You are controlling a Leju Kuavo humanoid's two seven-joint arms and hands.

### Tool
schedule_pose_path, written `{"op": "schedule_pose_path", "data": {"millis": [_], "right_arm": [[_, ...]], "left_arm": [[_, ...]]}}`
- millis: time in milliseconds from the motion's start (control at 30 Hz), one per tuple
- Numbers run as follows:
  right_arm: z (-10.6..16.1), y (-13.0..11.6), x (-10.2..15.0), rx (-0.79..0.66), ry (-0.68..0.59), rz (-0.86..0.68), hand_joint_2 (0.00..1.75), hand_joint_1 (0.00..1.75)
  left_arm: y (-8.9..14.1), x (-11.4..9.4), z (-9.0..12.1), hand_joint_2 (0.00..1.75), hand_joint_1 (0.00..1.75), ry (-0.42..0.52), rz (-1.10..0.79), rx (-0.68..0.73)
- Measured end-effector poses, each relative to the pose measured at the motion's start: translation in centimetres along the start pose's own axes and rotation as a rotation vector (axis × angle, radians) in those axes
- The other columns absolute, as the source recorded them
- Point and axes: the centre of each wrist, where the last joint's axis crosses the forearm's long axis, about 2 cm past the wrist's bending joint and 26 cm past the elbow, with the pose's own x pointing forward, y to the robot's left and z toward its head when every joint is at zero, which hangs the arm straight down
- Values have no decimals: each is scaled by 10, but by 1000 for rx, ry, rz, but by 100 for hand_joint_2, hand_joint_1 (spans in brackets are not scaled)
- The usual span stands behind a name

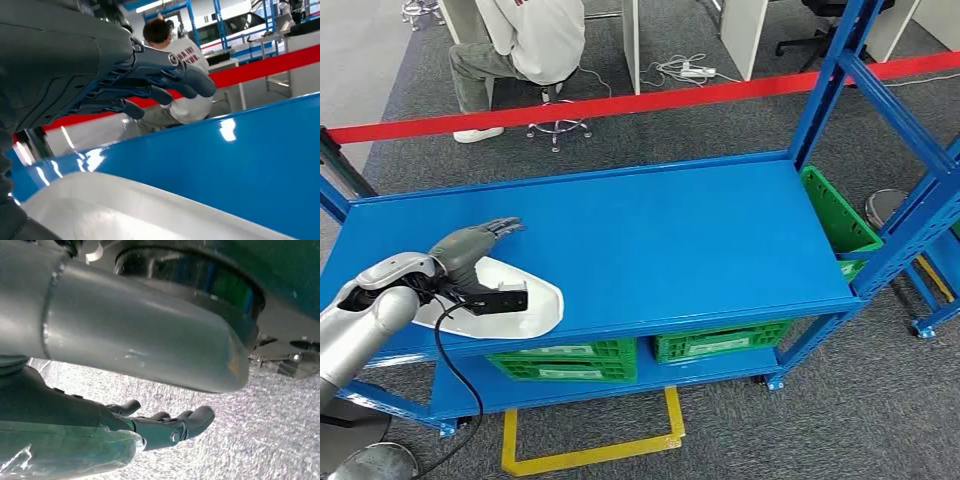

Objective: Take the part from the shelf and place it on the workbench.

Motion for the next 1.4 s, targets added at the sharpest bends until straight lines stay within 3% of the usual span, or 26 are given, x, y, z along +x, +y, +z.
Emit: {"op": "schedule_pose_path", "data": {"millis": [133,500,1100,1200,1333,1400], "right_arm": [[0,0,0,9,3,6,0,0],[-2,-2,5,27,-2,6,0,0],[-5,-3,9,11,-7,25,0,0],[-5,-2,9,9,-6,20,0,0],[-5,-2,10,5,-10,22,0,0],[-5,-2,9,4,-8,21,0,0]], "left_arm": [[-3,0,-3,175,0,3,-37,-38],[20,5,-21,175,0,-13,-185,-129],[-2,-1,-25,175,2,20,-219,-342],[-6,-1,-25,175,18,23,-215,-367],[-5,-2,-26,175,163,23,-210,-375],[-5,-2,-26,175,175,22,-211,-377]]}}
